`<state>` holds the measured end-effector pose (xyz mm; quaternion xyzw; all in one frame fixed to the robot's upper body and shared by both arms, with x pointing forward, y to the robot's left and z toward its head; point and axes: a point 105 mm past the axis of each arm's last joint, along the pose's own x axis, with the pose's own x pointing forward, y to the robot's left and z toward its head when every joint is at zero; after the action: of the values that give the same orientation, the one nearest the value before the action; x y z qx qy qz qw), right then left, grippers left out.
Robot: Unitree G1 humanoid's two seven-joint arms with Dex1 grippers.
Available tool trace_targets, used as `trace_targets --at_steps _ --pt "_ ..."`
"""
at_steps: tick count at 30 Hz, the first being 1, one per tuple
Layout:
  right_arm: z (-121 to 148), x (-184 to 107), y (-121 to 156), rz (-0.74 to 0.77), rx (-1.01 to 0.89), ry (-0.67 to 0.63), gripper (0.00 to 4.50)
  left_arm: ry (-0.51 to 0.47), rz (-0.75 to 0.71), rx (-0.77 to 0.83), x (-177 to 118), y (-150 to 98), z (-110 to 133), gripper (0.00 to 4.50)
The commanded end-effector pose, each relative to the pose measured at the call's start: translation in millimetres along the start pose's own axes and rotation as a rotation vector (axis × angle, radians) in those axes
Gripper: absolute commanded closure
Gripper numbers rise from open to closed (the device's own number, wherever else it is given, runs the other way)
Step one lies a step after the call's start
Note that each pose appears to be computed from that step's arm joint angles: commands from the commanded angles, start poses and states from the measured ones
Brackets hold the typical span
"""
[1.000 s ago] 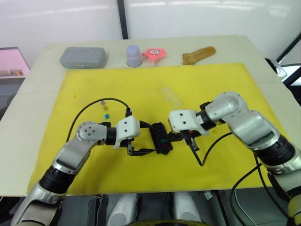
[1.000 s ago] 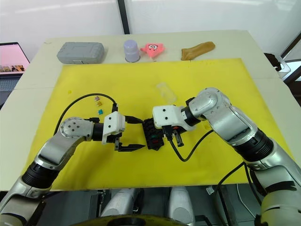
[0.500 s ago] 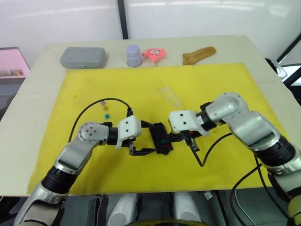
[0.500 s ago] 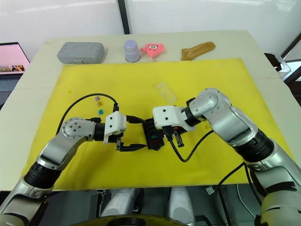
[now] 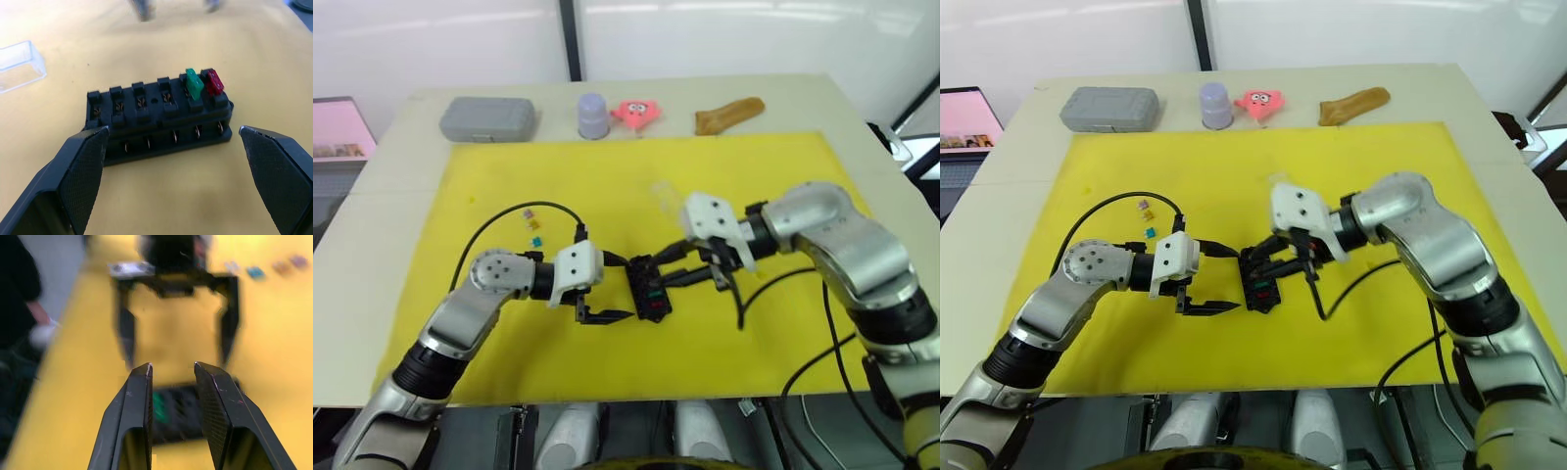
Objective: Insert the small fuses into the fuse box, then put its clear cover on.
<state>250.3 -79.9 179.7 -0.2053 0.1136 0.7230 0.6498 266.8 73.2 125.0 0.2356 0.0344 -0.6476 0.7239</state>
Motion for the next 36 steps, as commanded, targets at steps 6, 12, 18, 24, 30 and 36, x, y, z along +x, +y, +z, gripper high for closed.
trace_targets --at_steps 6,12,18,24,30,36 --pt "-11 -8 -13 -0.114 0.019 -0.131 4.47 -0.018 -0.009 0.028 0 -5 6 0.00" --pt "-28 8 -9 -0.136 0.039 -0.104 4.47 -0.025 -0.008 0.007 6 -1 6 0.00" --pt "-37 12 -11 -0.157 0.038 -0.062 4.47 -0.014 -0.014 0.020 4 -2 3 0.00" --pt "-64 20 -6 -0.155 0.082 0.054 4.47 -0.017 0.000 0.029 4 0 4 0.00" --pt "-67 21 -8 -0.177 0.096 0.069 4.47 -0.014 0.002 0.030 8 2 4 0.00" --pt "-64 17 -6 -0.175 0.092 0.070 4.47 -0.019 0.013 0.040 6 11 11 0.00"
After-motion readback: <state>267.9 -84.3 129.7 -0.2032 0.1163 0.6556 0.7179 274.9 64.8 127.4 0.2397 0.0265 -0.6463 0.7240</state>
